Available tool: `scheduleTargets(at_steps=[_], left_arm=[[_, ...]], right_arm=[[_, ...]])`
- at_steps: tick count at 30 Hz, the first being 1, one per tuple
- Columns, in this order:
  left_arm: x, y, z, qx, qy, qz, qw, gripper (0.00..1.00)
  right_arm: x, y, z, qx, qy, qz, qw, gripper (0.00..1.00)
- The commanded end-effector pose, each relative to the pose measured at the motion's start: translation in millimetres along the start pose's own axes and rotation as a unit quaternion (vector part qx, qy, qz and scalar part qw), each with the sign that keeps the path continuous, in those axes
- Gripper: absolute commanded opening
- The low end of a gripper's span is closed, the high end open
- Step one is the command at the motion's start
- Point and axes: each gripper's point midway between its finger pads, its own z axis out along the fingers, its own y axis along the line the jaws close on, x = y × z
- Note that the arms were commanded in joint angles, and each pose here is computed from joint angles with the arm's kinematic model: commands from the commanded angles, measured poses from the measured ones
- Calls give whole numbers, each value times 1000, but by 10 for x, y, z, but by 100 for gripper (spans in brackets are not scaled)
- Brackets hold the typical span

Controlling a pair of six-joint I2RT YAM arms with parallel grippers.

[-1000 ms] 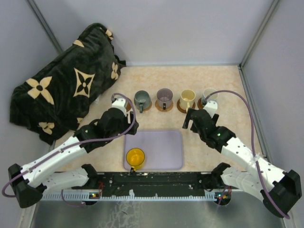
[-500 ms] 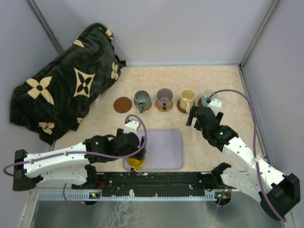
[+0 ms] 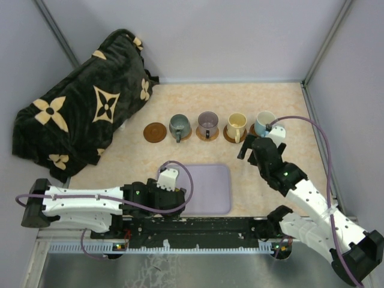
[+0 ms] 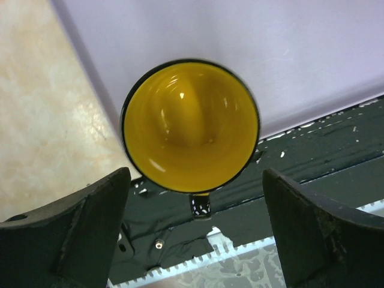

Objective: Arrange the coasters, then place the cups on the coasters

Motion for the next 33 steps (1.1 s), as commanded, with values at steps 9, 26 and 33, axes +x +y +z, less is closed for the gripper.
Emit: scheduleTargets(at_steps=[9, 26, 33], left_arm=[[196, 45, -5, -3, 12, -47, 999, 76], [413, 28, 186, 19, 25, -53, 998, 37], [403, 17, 219, 15, 20, -52, 998, 3]], right_arm=[[91, -23, -19, -8, 5, 26, 1000, 95], [81, -23, -23, -9, 2, 31, 999, 93], [118, -40, -4, -5, 6, 27, 1000, 93]])
